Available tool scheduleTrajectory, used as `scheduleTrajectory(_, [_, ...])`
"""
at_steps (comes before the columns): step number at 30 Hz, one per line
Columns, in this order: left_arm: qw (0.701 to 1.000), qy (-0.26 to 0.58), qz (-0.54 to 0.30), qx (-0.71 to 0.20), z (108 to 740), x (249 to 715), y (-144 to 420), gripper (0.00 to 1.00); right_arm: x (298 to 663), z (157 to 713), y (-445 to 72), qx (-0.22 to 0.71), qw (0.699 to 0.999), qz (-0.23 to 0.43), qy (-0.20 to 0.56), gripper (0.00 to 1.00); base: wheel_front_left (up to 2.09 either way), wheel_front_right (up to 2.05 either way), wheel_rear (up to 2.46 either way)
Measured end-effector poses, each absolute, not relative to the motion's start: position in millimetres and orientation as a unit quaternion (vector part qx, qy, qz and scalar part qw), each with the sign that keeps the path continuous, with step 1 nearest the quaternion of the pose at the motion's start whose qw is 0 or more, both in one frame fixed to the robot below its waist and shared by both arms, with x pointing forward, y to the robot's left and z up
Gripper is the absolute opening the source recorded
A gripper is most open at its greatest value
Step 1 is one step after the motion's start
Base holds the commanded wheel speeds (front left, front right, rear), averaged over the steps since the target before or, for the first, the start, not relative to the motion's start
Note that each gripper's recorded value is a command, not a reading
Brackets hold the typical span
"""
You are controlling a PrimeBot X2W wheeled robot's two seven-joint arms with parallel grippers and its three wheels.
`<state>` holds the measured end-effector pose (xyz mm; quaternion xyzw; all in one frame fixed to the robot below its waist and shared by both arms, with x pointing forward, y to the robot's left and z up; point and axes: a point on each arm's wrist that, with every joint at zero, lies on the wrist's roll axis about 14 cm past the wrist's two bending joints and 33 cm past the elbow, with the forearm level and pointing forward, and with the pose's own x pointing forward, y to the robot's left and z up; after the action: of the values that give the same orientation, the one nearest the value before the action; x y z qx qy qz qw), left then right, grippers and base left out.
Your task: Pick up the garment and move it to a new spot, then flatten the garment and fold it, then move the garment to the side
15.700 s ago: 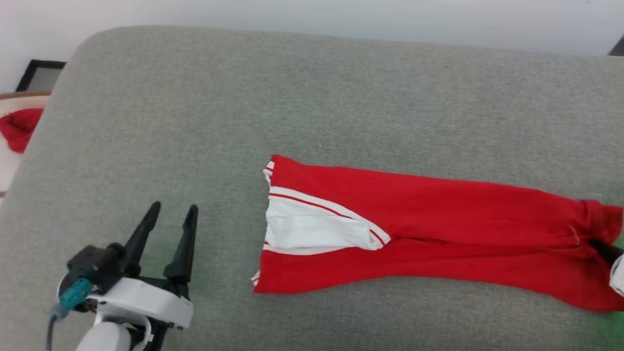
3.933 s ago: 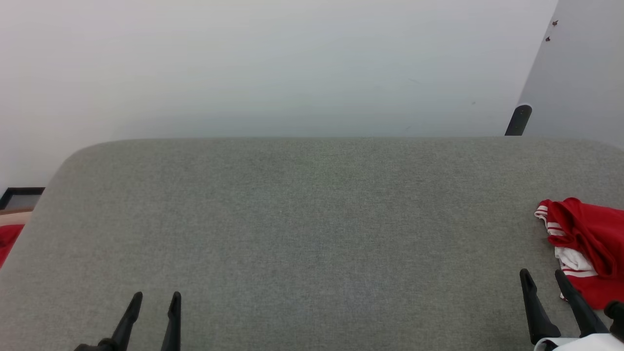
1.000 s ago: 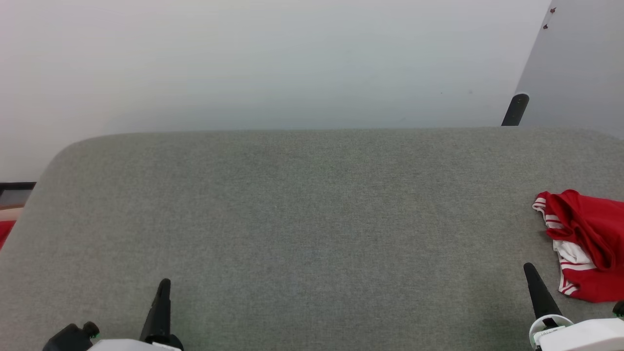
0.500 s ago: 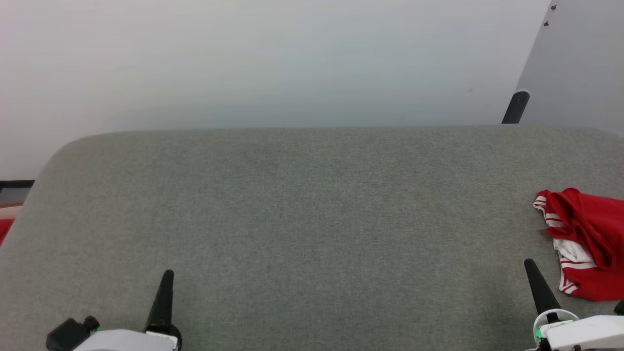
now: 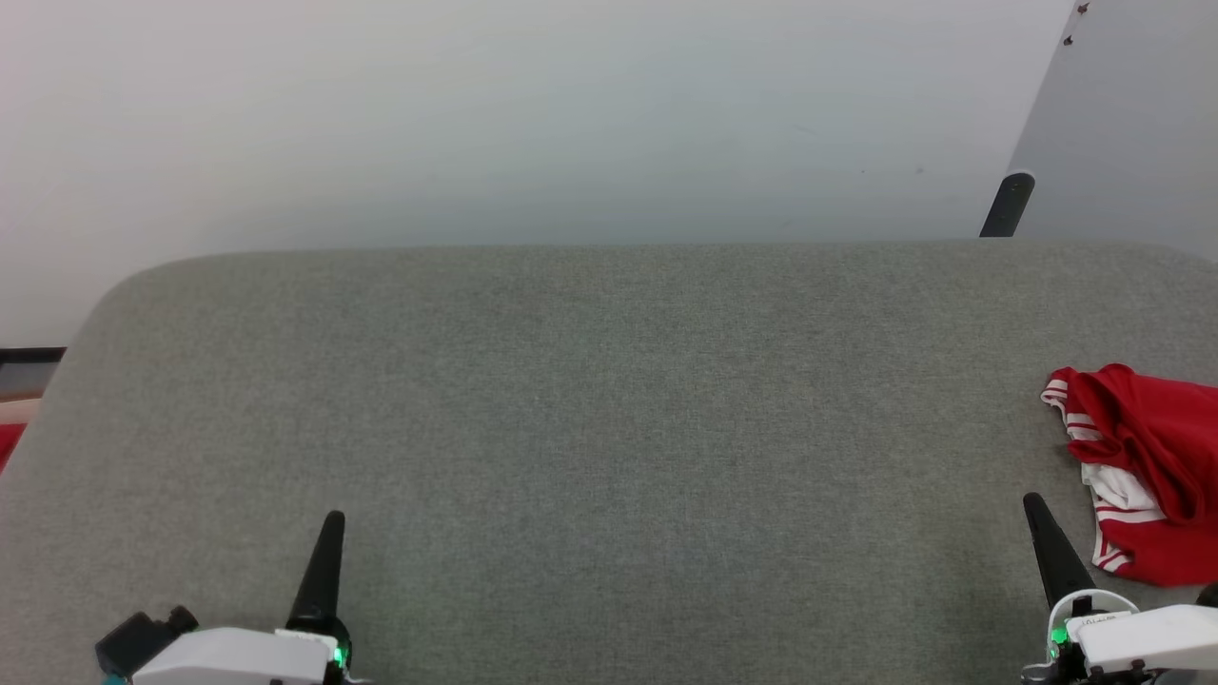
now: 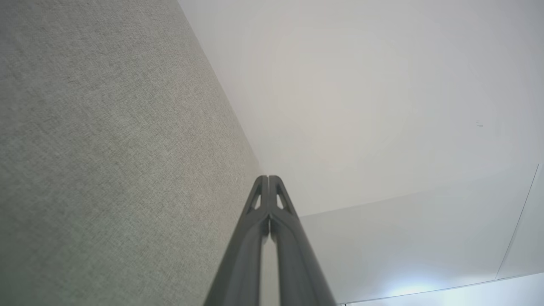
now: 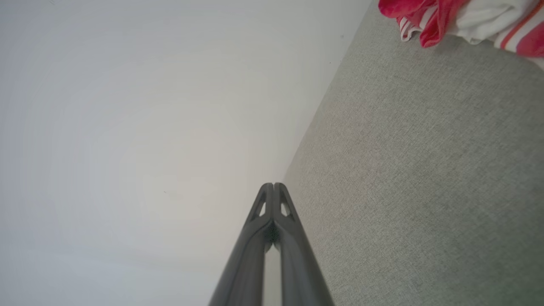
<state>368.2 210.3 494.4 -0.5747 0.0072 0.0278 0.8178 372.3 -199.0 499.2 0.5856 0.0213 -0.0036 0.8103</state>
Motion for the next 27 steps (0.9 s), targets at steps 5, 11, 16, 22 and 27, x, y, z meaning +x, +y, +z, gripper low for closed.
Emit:
scheduleTrajectory(5, [0.806, 0.008, 0.025, -0.592, 495, 371, 209, 0.0, 375, 502, -199, 0.603, 0.798, -0.003, 0.016, 0.0, 0.0, 0.0, 0.0])
scheduleTrajectory(11, [0.79, 0.006, 0.023, -0.613, 497, 374, 208, 0.0, 377, 501, -199, 0.621, 0.783, -0.003, 0.016, 0.0, 0.0, 0.0, 0.0])
scheduleTrajectory(16, [0.777, 0.006, 0.02, -0.629, 498, 376, 207, 0.0, 379, 503, -199, 0.636, 0.772, -0.003, 0.013, 0.0, 0.0, 0.0, 0.0])
scheduleTrajectory(22, [0.763, 0.006, 0.017, -0.646, 499, 379, 205, 0.0, 380, 502, -199, 0.653, 0.757, -0.004, 0.012, 0.0, 0.0, 0.0, 0.0])
scheduleTrajectory(27, [0.751, 0.005, 0.014, -0.661, 501, 381, 204, 0.0, 382, 503, -200, 0.664, 0.748, -0.003, 0.01, 0.0, 0.0, 0.0, 0.0])
